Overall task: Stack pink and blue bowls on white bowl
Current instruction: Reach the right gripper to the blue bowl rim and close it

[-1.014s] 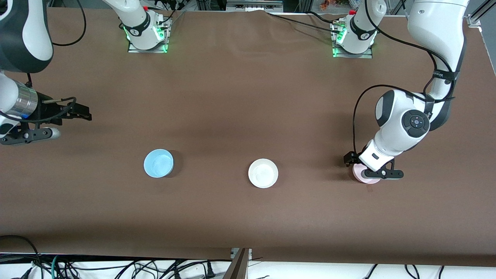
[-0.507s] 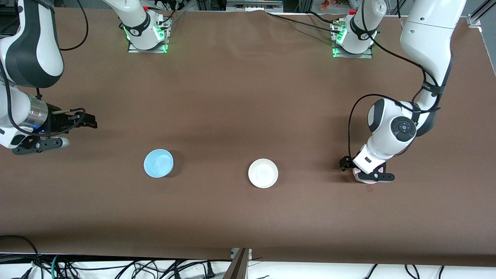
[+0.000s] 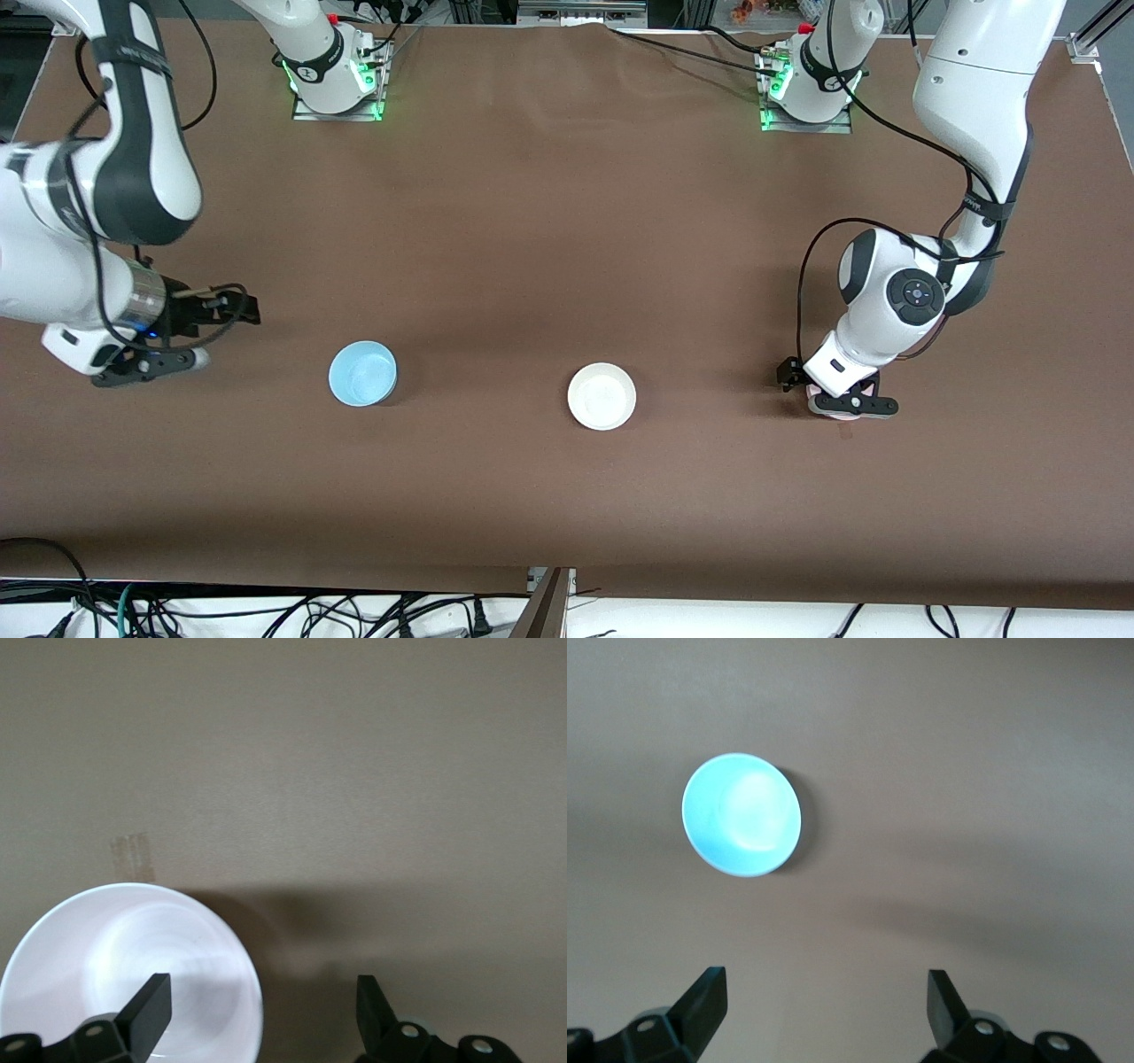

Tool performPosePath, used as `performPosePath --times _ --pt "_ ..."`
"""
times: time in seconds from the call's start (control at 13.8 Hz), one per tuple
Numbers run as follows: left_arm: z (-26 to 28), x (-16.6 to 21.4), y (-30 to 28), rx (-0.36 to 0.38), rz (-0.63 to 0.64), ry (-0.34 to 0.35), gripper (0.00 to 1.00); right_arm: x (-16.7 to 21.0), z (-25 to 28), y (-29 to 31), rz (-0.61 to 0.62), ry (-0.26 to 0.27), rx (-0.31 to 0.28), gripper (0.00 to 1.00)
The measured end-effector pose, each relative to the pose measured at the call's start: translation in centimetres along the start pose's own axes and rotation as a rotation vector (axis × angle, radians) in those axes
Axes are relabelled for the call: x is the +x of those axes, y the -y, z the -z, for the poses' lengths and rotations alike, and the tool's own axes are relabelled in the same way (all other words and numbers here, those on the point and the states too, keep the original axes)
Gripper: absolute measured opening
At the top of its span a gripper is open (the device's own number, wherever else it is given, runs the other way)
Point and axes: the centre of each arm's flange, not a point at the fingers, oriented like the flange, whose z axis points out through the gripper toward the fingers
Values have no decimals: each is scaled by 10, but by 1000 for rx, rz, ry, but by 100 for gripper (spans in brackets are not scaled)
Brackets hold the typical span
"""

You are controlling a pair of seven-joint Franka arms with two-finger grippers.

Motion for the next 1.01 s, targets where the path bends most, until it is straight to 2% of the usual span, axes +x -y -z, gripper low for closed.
performPosePath --times 0.14,0.36,0.51,0.65,0.72,0.8,0.87,1.01 --pt "-3 -2 6 0 8 0 92 18 -33 9 -3 -24 5 100" --pt "-4 -3 8 1 12 3 91 35 -88 16 -67 -19 27 100" --pt "-6 -5 8 1 16 8 89 44 -113 28 -99 -29 23 99" --pt "-8 -7 7 1 25 12 89 47 -130 39 -118 -16 23 98" --pt "-9 -9 6 0 27 11 88 48 -137 42 -131 -8 35 93" --pt "-10 -9 6 -2 29 6 88 48 -143 43 -140 -1 50 93" --pt "-10 -10 5 -3 33 1 88 48 -148 43 -148 5 59 87" --pt "-11 -11 5 -4 39 -1 86 49 -157 42 -155 7 62 84"
